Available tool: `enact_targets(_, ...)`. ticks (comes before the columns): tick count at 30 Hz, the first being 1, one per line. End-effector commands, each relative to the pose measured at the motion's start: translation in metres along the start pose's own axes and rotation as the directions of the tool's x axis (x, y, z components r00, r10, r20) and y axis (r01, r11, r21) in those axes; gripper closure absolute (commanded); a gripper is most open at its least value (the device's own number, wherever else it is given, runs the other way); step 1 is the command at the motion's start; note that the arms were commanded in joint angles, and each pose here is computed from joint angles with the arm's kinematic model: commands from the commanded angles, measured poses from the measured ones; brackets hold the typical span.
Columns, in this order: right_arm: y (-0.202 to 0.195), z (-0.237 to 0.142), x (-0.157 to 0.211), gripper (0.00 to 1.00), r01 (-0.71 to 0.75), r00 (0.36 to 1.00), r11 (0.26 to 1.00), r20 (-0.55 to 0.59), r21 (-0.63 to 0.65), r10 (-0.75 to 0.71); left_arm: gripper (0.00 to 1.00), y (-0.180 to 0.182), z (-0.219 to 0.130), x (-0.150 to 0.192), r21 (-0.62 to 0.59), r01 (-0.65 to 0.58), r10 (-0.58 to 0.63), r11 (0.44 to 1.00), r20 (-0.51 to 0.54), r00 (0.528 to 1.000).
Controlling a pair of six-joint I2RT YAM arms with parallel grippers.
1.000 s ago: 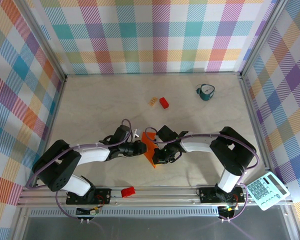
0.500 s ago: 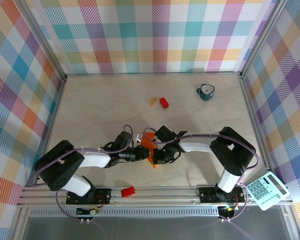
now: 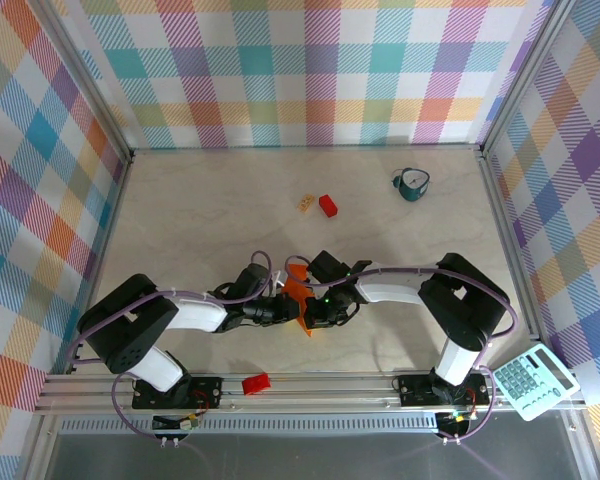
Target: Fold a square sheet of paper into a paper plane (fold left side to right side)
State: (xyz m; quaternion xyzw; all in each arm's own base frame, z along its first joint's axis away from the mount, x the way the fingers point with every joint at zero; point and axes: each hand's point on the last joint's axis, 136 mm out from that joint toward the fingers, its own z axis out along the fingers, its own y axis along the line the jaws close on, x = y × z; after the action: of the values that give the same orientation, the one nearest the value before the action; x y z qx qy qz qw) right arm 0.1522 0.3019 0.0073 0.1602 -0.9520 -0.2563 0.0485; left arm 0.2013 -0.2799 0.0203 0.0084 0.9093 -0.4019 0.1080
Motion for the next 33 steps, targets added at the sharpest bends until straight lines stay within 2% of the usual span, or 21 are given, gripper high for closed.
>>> enact_targets(1,-0.100,0.009,0.049,1.00,-0.073,0.986,0.914,-0.112,0.399,0.128,0.90,0.025,0.001,0.000,-0.141,0.007,-0.005,0.990,0.009,1.000)
enact_targets(11,-0.104,0.005,0.052,1.00,-0.066,0.984,0.904,-0.120,0.422,0.129,0.90,0.050,-0.014,-0.025,-0.217,0.003,0.006,0.976,0.042,0.999)
enact_targets(22,-0.100,0.006,0.053,1.00,-0.072,0.985,0.914,-0.118,0.399,0.129,0.91,0.076,-0.030,-0.071,-0.231,0.029,0.000,0.973,0.126,0.992)
enact_targets(28,-0.090,0.004,0.047,1.00,-0.084,0.987,0.931,-0.098,0.354,0.126,0.91,0.050,-0.050,-0.081,-0.172,-0.020,0.046,0.985,0.150,0.988)
enact_targets(33,-0.080,-0.001,0.035,1.00,-0.086,0.992,0.951,-0.062,0.297,0.109,0.91,0.026,-0.064,-0.066,-0.093,-0.072,0.083,0.993,0.129,0.988)
